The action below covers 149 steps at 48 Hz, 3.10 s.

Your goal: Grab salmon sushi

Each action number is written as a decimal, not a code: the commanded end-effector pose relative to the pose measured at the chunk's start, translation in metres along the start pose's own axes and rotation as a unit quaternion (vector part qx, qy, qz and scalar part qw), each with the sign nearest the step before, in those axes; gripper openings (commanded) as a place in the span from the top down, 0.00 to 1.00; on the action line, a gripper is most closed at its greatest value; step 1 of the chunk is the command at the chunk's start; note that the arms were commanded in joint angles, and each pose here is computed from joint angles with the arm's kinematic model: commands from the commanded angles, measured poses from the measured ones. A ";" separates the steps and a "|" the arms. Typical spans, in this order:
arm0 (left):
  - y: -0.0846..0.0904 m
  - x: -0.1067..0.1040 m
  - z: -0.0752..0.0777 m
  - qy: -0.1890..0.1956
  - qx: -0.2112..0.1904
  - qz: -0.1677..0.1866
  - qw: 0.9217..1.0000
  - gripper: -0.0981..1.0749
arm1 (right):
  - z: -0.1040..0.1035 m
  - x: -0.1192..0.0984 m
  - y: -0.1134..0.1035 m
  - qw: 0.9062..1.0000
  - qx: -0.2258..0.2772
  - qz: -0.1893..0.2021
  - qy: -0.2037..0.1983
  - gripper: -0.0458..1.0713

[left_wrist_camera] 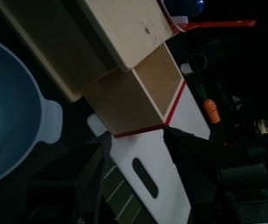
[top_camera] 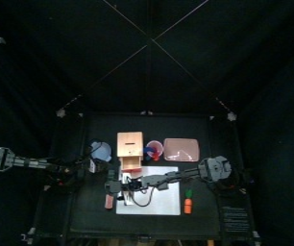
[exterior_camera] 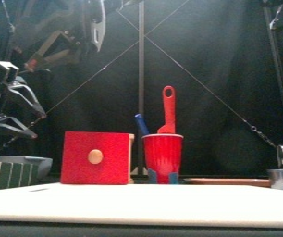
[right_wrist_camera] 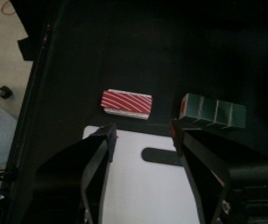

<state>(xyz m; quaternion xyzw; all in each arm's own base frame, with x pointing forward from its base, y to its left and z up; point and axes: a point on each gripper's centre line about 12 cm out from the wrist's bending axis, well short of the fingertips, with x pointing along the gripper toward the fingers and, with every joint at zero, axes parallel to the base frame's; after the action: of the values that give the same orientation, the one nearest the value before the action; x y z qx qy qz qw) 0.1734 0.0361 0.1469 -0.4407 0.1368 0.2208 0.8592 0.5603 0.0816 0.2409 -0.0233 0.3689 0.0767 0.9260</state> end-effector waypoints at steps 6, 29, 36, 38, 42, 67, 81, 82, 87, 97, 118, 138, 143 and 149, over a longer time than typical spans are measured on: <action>-0.005 0.002 0.009 -0.017 -0.001 -0.002 1.000 0.18 | 0.021 0.002 0.014 0.999 -0.034 0.013 -0.002 0.10; -0.004 0.002 0.010 -0.018 -0.003 0.001 1.000 0.18 | 0.029 0.036 0.036 0.983 -0.163 0.082 0.031 0.08; -0.003 0.002 0.010 -0.017 -0.003 0.003 1.000 0.18 | 0.031 0.044 0.035 0.980 -0.175 0.090 0.030 0.08; -0.003 0.002 0.010 -0.017 -0.003 0.002 1.000 0.18 | 0.030 0.046 0.035 0.980 -0.176 0.092 0.034 0.08; -0.003 0.002 0.010 -0.018 -0.003 0.003 1.000 0.18 | 0.031 0.047 0.034 0.979 -0.176 0.093 0.039 0.08; -0.033 -0.010 -0.002 0.110 0.061 -0.028 0.992 0.18 | 0.071 -0.031 0.016 0.987 -0.139 0.075 -0.014 0.12; -0.042 -0.024 -0.014 0.208 0.041 -0.018 0.977 0.17 | 0.056 -0.057 -0.006 0.994 -0.093 0.057 -0.025 0.37; -0.044 -0.024 -0.014 0.210 0.030 -0.019 0.977 0.17 | 0.055 -0.060 -0.008 0.994 -0.090 0.056 -0.028 0.38; -0.057 -0.026 -0.011 0.222 -0.041 -0.031 0.974 0.17 | 0.047 -0.070 -0.016 0.996 -0.064 0.060 -0.034 0.39; -0.071 -0.029 -0.016 0.261 -0.080 -0.039 0.961 0.17 | 0.014 -0.084 -0.036 0.998 -0.024 0.042 -0.037 0.39; -0.093 -0.017 -0.011 0.285 -0.097 -0.008 0.953 0.17 | -0.045 -0.107 -0.070 0.997 0.056 0.008 -0.046 0.39; -0.101 -0.008 -0.022 0.305 -0.119 0.082 0.941 0.17 | -0.074 -0.116 -0.081 0.996 0.076 -0.013 -0.045 0.39; -0.097 -0.009 -0.031 0.310 -0.123 0.133 0.933 0.17 | -0.079 -0.117 -0.082 0.996 0.079 -0.016 -0.041 0.39; -0.100 -0.012 -0.038 0.306 -0.122 0.183 0.926 0.17 | -0.085 -0.118 -0.082 0.996 0.080 -0.019 -0.040 0.39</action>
<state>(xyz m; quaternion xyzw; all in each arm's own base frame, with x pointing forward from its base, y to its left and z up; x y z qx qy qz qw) 0.2062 -0.0444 0.1899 -0.5692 0.4442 0.2391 0.6492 0.4348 -0.0194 0.2368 0.0487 0.3661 0.0364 0.9286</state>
